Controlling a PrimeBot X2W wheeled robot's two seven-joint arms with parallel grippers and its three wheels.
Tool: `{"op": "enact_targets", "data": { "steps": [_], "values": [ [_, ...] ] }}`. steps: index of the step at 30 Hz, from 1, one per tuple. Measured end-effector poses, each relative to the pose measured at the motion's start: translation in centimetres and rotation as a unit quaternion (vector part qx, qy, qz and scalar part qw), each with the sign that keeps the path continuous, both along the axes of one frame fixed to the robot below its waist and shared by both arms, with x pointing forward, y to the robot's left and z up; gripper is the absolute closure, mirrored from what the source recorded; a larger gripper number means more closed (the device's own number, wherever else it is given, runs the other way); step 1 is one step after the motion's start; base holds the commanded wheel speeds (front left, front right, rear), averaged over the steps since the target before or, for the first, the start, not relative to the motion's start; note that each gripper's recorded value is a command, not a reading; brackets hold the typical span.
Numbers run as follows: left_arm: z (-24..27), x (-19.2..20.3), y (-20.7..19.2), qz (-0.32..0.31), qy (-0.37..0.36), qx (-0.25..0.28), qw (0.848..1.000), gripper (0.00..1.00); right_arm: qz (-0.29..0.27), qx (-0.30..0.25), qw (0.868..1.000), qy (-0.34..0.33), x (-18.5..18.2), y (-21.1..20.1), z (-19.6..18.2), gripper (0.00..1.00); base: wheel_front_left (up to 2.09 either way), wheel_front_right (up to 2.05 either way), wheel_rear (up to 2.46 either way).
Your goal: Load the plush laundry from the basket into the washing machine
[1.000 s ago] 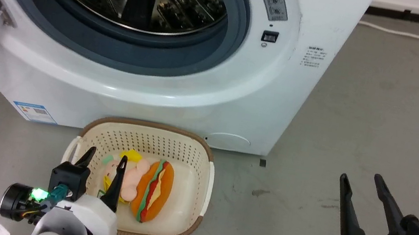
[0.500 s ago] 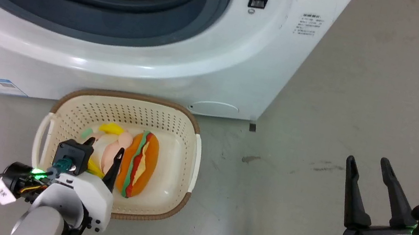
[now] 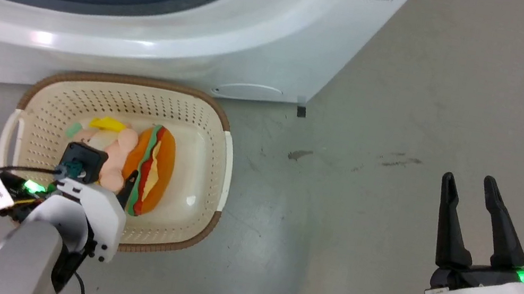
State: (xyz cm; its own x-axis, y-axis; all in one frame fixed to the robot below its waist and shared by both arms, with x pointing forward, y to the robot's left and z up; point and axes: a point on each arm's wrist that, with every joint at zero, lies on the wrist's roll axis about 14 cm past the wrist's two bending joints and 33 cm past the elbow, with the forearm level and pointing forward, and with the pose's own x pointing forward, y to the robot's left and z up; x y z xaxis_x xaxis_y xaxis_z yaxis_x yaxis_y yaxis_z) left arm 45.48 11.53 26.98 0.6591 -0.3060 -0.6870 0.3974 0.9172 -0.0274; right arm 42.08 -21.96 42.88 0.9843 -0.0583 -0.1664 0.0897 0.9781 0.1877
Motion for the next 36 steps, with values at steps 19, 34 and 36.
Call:
{"op": "enact_targets", "data": {
  "steps": [19,34,36],
  "values": [
    [-8.6,1.8,0.2,-0.049,0.119,0.037,0.991,0.0,-0.021,0.025,0.998,0.05,0.3,-0.7,-5.2,0.0,0.0,0.0,0.0],
    [-15.3,1.9,1.7,-0.069,0.199,0.079,0.974,0.0,-0.042,0.043,0.995,0.085,0.2,-1.3,-9.0,0.0,0.0,0.0,0.0],
    [-16.2,1.7,1.9,-0.076,0.209,0.087,0.971,0.0,-0.046,0.045,0.994,0.09,0.1,-1.4,-9.5,0.0,0.0,0.0,0.0]
  ]
}}
